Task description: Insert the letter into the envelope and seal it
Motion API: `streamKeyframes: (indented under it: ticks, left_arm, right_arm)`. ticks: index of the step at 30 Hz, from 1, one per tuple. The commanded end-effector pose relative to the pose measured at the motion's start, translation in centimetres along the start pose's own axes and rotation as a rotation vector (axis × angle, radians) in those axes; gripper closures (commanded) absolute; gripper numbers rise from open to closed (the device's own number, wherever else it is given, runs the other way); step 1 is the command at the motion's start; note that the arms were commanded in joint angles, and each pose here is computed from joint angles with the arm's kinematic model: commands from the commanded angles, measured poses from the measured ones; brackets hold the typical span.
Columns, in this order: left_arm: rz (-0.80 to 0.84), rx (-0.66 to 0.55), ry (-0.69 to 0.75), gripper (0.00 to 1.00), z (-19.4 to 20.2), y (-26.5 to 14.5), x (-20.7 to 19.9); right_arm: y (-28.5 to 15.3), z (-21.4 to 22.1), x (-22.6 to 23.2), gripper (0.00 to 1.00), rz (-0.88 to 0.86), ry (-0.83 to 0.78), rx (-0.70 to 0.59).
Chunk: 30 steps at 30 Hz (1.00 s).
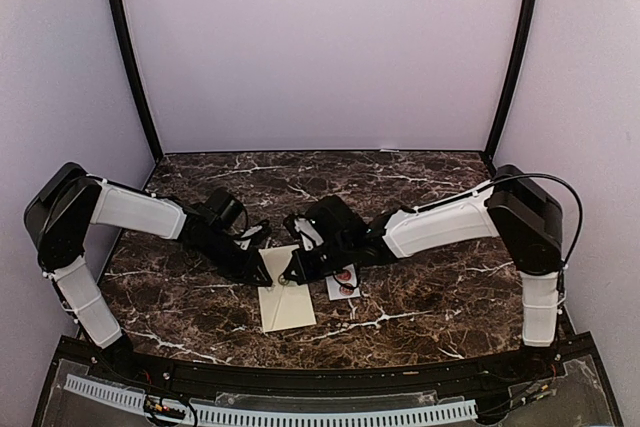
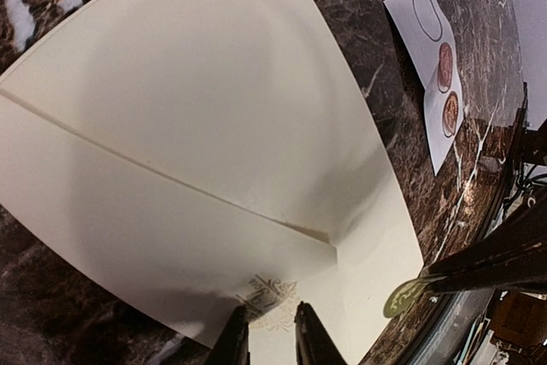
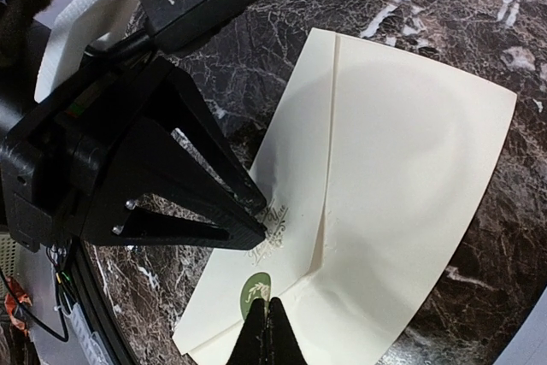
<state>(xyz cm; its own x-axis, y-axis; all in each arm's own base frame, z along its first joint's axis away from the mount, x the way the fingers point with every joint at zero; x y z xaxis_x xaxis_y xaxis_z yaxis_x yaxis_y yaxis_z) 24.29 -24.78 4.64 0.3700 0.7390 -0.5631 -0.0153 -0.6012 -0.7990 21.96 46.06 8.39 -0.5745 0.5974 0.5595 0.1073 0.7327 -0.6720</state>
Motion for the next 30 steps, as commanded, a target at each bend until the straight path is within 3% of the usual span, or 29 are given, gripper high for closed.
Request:
streamKeyframes:
  ticks: [1, 30]
  left_arm:
    - [-0.064, 0.085, -0.027, 0.81, 2.2, 1.0, 1.3]
    - [-0.014, 0.045, 0.007, 0.8, 1.0, 0.4, -0.2]
  right_arm:
    - [1.0, -0.6, 0.9, 1.0, -0.026, -0.015, -0.009]
    - [3.5, 0.9, -1.9, 1.0, 0.082, 0.017, 0.054]
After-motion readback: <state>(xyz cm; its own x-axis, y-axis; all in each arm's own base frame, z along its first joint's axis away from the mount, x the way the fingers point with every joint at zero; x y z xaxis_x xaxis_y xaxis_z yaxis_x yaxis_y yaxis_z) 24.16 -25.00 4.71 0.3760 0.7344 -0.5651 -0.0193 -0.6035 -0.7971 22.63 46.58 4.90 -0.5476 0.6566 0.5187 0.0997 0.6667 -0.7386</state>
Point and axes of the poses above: each gripper's point midway between its finger pads, its own y axis out along the fingers, its own x axis along the line the jaws close on, z = x × y, the point moved 3 cm from there along -y, back along the fingers, and after that the axes turned 1 degree about y, right-handed, at the moved point
